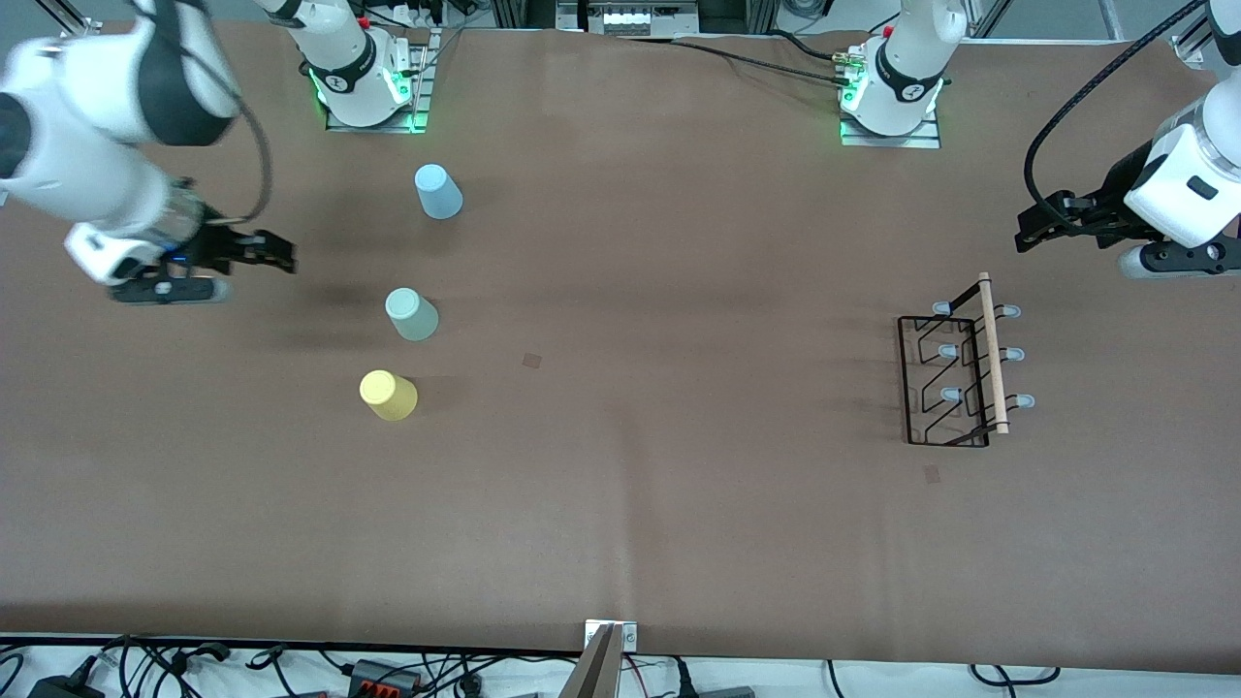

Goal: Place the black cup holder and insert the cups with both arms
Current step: 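Lower the right gripper over the teal cup while the left gripper reaches the rack, then grasp the rack handle with the left gripper while the right gripper grips the cup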

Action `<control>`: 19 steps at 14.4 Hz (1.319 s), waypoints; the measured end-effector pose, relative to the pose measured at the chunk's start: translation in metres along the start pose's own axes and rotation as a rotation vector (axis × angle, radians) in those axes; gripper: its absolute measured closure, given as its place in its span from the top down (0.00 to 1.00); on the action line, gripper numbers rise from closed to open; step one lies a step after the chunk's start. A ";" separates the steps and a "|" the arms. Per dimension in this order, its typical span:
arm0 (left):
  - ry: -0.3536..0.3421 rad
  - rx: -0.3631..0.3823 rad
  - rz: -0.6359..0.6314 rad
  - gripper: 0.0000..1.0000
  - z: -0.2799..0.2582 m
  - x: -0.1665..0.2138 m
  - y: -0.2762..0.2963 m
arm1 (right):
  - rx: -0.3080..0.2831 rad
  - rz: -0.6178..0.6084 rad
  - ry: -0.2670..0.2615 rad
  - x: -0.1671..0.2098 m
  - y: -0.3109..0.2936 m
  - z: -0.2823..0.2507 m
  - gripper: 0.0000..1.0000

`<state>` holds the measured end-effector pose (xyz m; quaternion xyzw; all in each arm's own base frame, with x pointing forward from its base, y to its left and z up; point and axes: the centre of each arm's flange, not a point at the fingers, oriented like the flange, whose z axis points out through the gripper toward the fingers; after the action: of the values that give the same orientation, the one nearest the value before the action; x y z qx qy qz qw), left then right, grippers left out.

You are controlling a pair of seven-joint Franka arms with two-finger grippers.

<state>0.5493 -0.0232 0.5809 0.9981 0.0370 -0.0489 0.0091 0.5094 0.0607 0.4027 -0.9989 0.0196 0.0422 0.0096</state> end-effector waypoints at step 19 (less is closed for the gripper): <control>0.018 0.039 0.090 1.00 0.209 0.084 -0.046 | -0.001 0.123 0.052 -0.004 -0.078 0.124 1.00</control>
<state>0.6092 0.0243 0.3638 0.9991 -0.0086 -0.0400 -0.0086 0.4980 0.1409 0.2812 -0.9965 0.0814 0.0169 0.0061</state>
